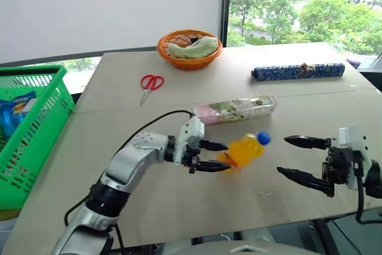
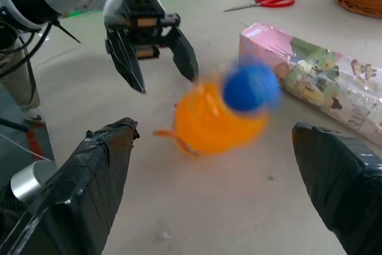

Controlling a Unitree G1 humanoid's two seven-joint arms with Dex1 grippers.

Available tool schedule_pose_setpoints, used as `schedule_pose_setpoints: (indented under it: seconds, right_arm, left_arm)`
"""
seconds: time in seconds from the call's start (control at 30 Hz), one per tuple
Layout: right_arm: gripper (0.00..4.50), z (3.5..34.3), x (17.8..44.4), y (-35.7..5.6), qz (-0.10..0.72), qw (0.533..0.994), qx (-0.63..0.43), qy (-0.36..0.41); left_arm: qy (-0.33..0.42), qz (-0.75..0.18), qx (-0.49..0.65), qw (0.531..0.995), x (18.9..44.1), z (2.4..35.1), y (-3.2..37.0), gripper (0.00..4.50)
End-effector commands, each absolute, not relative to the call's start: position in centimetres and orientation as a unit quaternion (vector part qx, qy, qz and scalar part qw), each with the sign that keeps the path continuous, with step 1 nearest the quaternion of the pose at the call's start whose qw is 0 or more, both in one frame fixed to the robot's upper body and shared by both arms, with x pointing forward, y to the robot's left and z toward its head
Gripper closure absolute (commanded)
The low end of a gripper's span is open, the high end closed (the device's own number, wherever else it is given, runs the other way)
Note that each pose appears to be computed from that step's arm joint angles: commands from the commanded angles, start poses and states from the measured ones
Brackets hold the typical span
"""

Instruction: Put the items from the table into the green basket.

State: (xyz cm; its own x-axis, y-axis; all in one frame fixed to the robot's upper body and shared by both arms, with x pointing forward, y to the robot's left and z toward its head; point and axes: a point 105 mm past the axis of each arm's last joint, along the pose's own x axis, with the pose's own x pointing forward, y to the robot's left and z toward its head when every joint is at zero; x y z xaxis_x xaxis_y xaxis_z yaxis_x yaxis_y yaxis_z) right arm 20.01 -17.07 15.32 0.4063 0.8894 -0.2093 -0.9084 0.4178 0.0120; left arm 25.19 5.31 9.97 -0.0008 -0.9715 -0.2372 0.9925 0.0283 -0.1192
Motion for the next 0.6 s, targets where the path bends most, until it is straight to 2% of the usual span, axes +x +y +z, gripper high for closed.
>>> schedule_pose_setpoints:
  seconds: [0.03,0.13,0.23,0.27,0.37,0.47,0.6]
  right_arm:
    - [0.0,16.6,20.0,-16.2,0.545,0.834,-0.06,0.063]
    - [0.0,16.7,20.2,-16.1,0.54,0.838,-0.057,0.058]
    - [0.0,16.7,20.5,-16.1,0.535,0.841,-0.06,0.059]
    - [0.0,16.7,20.6,-16.3,0.532,0.842,-0.062,0.058]
    - [0.0,16.7,20.8,-16.8,0.523,0.848,-0.067,0.062]
    - [0.0,16.6,20.7,-17.4,0.515,0.851,-0.079,0.066]
    - [0.0,16.6,20.4,-17.5,0.507,0.856,-0.076,0.065]
  left_arm:
    - [0.097,-0.676,0.075,0.727,26.5,10.1,4.3,1.61]
    - [0.084,-0.637,0.147,0.752,28.5,8.8,3.6,1.61]
    - [0.06,-0.648,0.147,0.745,28.6,9.1,2.2,1.61]
    - [0.053,-0.655,0.14,0.741,28.3,9.4,1.6,1.08]
    - [0.026,-0.653,0.122,0.747,28.7,10.3,0.3,0.14]
    - [0.04,-0.679,0.081,0.729,27.7,10.8,-0.6,0.14]
    - [0.103,-0.732,0.094,0.667,25.4,9.1,-0.5,0.14]
